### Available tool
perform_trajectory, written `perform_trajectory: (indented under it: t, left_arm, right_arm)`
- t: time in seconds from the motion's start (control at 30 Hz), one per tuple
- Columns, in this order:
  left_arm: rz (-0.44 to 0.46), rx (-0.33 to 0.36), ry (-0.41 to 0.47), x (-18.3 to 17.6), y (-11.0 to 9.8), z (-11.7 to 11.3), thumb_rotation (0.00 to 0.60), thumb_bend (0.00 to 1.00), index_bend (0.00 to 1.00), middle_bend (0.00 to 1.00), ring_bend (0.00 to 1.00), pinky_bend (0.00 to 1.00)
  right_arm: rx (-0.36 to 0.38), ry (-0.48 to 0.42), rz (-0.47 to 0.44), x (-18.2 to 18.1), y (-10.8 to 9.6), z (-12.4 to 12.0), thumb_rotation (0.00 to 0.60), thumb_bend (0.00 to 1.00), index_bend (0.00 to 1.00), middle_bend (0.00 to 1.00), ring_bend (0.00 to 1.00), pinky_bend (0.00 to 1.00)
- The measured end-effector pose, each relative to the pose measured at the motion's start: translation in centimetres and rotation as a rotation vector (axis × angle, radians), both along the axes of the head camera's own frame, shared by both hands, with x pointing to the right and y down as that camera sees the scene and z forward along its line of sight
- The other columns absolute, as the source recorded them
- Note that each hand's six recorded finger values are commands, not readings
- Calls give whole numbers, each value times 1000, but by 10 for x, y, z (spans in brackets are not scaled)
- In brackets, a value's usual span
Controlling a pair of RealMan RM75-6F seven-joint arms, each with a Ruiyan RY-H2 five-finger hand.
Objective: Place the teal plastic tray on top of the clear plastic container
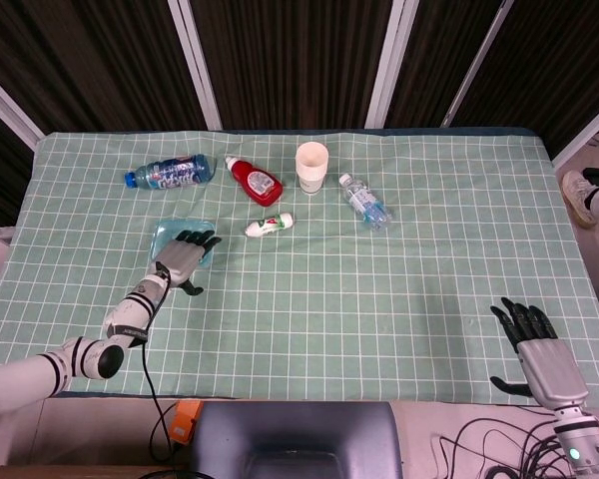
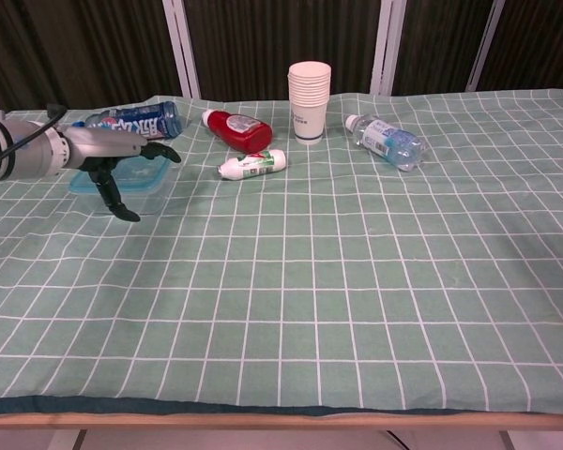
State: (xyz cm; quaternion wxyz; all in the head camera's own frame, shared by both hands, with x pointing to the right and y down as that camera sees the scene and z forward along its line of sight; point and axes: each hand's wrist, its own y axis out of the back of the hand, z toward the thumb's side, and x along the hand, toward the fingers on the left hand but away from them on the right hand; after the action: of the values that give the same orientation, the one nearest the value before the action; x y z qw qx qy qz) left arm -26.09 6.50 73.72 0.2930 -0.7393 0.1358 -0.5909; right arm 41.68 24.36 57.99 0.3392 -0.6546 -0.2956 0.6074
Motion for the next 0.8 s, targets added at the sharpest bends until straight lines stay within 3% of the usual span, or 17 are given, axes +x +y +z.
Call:
perform_trajectory:
  t: [0.8]
  left_arm:
    - [2,18,-11,-5,-4,-4,600,212,0,16,33,45]
  right_arm:
    - [-1,1,0,0,0,0,600,67,0,0,0,0]
